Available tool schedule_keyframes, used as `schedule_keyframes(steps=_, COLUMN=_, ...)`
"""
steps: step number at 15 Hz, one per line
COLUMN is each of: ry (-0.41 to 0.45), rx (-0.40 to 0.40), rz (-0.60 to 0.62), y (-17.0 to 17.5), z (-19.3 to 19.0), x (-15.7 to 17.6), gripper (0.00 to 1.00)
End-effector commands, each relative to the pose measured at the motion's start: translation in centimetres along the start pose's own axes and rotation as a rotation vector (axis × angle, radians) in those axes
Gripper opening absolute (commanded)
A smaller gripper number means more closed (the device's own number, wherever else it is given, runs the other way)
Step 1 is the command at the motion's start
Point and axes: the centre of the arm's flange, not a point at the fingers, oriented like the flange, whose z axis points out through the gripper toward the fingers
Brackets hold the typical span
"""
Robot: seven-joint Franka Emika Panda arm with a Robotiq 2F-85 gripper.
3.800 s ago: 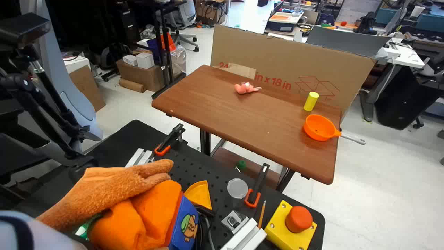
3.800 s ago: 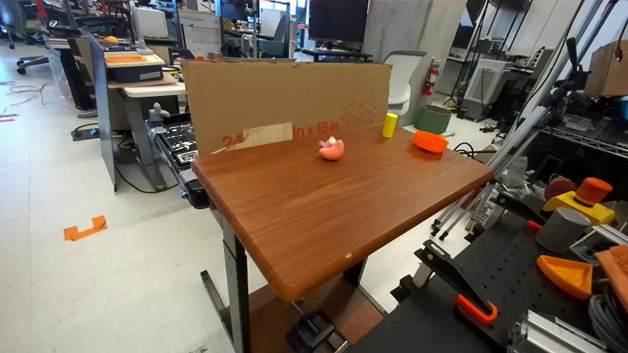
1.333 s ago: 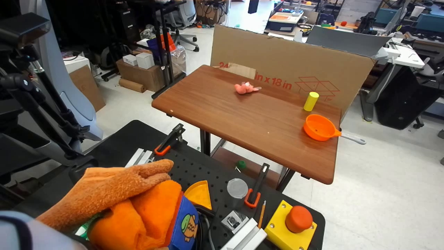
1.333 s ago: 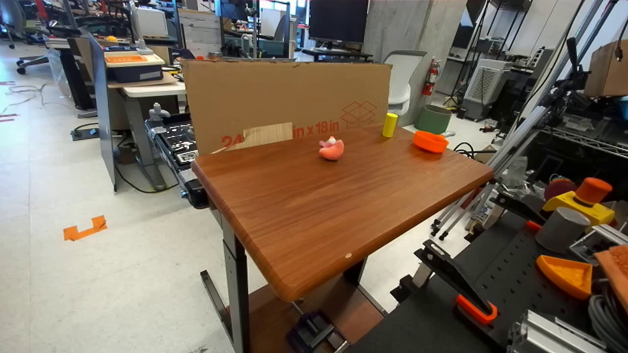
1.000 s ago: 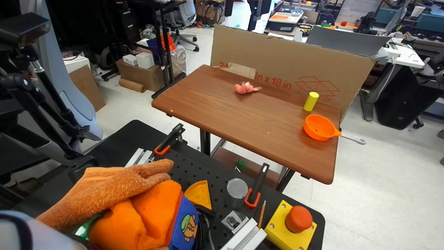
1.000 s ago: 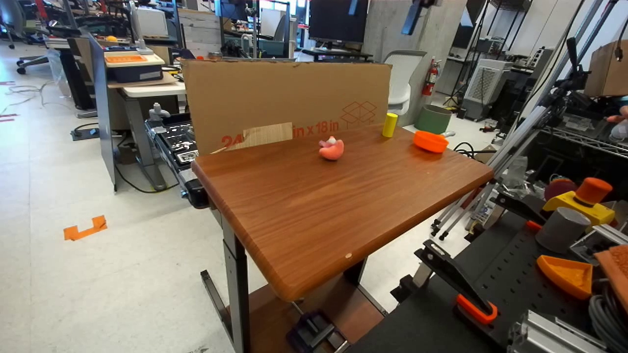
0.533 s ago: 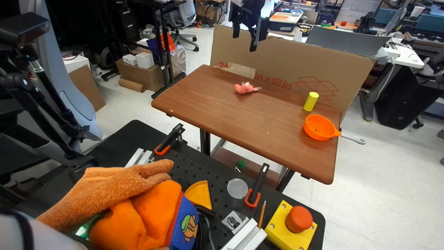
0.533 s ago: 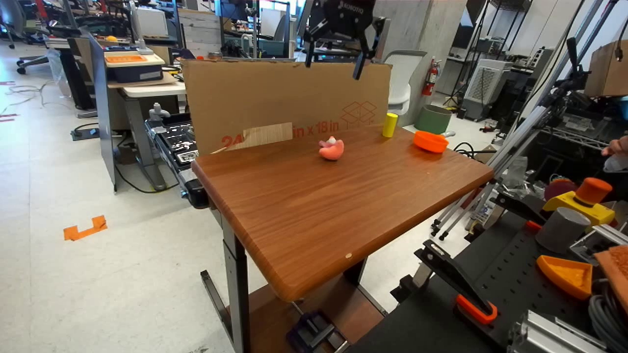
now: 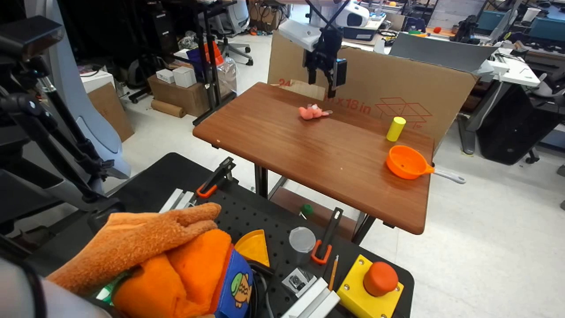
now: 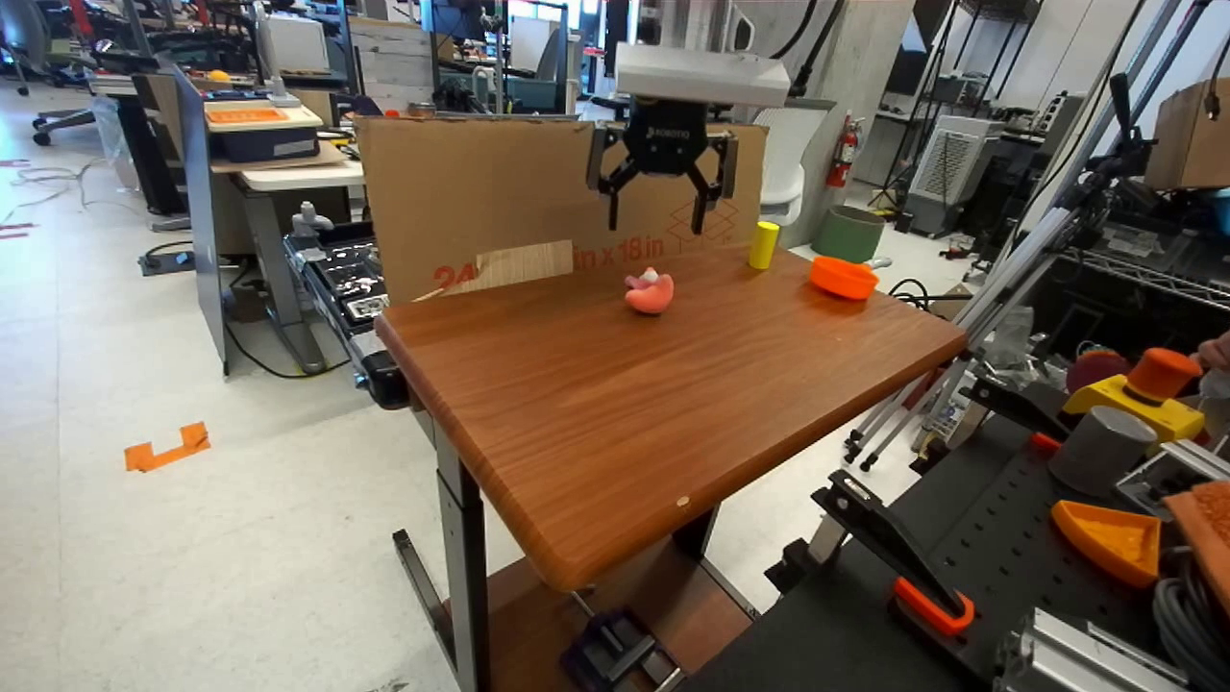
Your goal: Move the pink toy to the front
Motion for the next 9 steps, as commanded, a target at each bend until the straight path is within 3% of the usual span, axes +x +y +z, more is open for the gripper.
schedule_keyframes(steps=1, ry=-0.006, rx=-0.087, rz=0.019, y=-1.3, z=3.0, x=0.9, gripper=1.0)
schedule_keyframes(steps=7, ry=-0.042, rx=-0.158, rz=-0.008, y=-2.3, z=6.8, x=-1.5, gripper=1.0)
schedule_keyframes(steps=8, ry=-0.045, rx=-0.169, rz=-0.012, y=-2.4, z=7.1, x=-1.7, gripper=0.81)
schedule_keyframes(steps=9, ry=-0.039, rx=-0.179, rz=-0.013, y=-2.6, z=7.3, x=-1.7, gripper=0.73)
